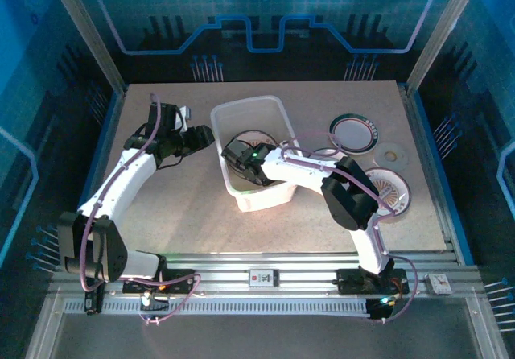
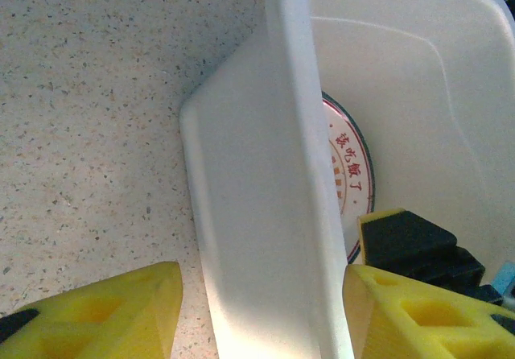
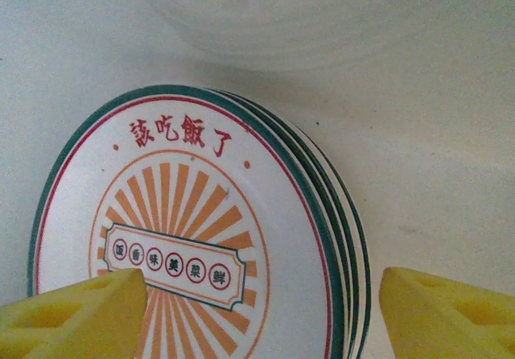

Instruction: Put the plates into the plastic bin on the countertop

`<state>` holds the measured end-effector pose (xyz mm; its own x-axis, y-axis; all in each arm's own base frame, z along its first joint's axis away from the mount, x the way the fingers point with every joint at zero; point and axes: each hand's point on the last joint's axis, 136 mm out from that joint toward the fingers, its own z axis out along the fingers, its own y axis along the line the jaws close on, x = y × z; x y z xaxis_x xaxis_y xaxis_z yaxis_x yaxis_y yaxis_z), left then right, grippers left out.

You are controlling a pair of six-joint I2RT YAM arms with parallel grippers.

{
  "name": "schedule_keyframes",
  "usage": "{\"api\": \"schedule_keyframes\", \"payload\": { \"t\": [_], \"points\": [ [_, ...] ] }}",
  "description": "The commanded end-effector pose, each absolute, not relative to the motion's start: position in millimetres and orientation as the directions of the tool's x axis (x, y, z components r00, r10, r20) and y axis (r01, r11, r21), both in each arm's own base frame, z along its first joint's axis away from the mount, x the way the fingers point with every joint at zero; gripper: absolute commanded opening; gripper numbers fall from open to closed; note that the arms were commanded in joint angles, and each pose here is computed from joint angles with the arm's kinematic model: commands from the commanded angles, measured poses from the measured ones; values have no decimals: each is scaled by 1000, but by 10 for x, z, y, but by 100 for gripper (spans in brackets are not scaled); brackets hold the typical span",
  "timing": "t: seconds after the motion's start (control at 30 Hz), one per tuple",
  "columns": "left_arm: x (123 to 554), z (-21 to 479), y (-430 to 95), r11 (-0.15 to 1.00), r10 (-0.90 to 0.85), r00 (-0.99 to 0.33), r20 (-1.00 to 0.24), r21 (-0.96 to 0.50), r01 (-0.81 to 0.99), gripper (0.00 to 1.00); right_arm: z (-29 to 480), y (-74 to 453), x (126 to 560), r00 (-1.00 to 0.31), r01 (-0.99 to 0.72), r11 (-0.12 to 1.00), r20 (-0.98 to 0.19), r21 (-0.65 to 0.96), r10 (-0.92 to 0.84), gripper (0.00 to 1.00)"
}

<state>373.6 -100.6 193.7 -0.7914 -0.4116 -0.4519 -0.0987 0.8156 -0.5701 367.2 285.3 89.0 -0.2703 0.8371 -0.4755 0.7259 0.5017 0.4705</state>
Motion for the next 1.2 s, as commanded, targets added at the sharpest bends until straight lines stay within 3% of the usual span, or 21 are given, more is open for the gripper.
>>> {"api": "schedule_keyframes", "payload": {
  "t": [0.0,0.1,0.37,0.6,0.77,0.93,1.17],
  "points": [
    [3716,1849,-992,819,-402,-808,-430,-564,-106,56,1027,2784,3713,-271,699,533,-513,476,815,86],
    [3716,1843,-996,817,-405,-809,-426,-566,-110,56,1161,2804,3709,-302,659,587,-549,470,779,93],
    [3730,1842,-1014,814,-401,-814,-420,-571,-107,56,1968,2818,3720,-344,441,788,-730,430,591,99],
    [3726,1872,-1022,822,-394,-812,-432,-560,-101,56,2488,2848,3633,-373,223,877,-794,425,480,97],
    [3696,1880,-1060,833,-383,-809,-445,-546,-94,56,2833,2565,3449,-353,135,919,-849,371,394,94],
    [3702,1881,-1071,841,-380,-804,-457,-532,-95,56,2838,1865,3221,-379,268,917,-843,294,381,93],
    [3703,1927,-1102,854,-377,-791,-482,-511,-95,56,2447,859,2865,-355,466,782,-723,413,593,81]
  ]
}}
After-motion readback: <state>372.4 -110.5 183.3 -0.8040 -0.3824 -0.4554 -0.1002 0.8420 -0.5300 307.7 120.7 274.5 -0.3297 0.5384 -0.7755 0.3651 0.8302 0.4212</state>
